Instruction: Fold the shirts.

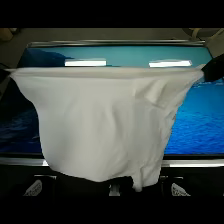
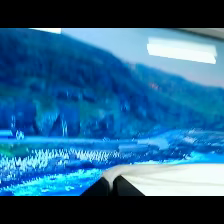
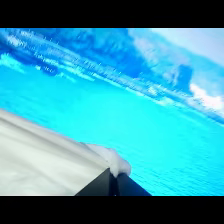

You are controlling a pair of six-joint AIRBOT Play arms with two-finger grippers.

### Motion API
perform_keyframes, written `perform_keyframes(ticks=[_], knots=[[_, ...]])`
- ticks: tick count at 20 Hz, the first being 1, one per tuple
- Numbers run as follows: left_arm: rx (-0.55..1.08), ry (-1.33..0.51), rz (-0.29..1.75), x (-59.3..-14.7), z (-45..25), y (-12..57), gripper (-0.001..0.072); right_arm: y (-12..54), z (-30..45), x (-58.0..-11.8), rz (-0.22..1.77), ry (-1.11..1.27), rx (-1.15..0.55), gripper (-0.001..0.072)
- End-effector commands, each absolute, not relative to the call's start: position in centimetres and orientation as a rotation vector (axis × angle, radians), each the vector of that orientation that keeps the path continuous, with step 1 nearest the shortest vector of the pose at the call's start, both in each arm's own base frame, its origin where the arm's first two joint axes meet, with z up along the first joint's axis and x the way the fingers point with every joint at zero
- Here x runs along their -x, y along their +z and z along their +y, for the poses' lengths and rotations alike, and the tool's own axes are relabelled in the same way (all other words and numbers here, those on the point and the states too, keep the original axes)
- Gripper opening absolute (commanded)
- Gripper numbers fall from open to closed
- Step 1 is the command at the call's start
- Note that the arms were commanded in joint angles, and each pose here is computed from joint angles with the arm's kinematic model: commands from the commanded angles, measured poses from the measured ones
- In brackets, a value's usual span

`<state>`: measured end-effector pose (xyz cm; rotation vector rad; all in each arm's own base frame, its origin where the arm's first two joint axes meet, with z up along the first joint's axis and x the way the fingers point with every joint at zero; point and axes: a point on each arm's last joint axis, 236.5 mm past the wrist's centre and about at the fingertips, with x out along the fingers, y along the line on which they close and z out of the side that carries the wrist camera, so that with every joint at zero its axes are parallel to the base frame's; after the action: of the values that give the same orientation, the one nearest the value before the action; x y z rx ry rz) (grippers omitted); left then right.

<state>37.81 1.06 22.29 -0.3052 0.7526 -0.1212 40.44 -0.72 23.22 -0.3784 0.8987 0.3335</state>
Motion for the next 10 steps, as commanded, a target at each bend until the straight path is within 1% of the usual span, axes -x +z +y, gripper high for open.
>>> perform_keyframes(ticks=[1, 3, 5, 8, 10], knots=[[0.346, -0.108, 0.974, -41.0, 1.3, 9.5, 0.0021, 10.4, 2.5, -45.8, 1.152, 0.449, 0.336, 0.0015], [0.358, -0.107, 1.019, -44.0, 1.3, 5.5, 0.0022, 6.6, 3.5, -50.3, 1.112, 0.395, 0.262, 0.0015], [0.361, -0.103, 1.031, -47.0, 1.5, 3.2, 0.0021, 4.4, 3.9, -53.7, 1.051, 0.353, 0.188, 0.0016], [0.359, -0.098, 1.006, -51.2, 2.2, 2.1, 0.0022, 3.0, 3.6, -57.1, 0.956, 0.312, 0.180, 0.0016], [0.358, -0.100, 0.996, -53.2, 2.6, 1.7, 0.0022, 2.2, 3.4, -58.3, 0.929, 0.297, 0.180, 0.0016]])
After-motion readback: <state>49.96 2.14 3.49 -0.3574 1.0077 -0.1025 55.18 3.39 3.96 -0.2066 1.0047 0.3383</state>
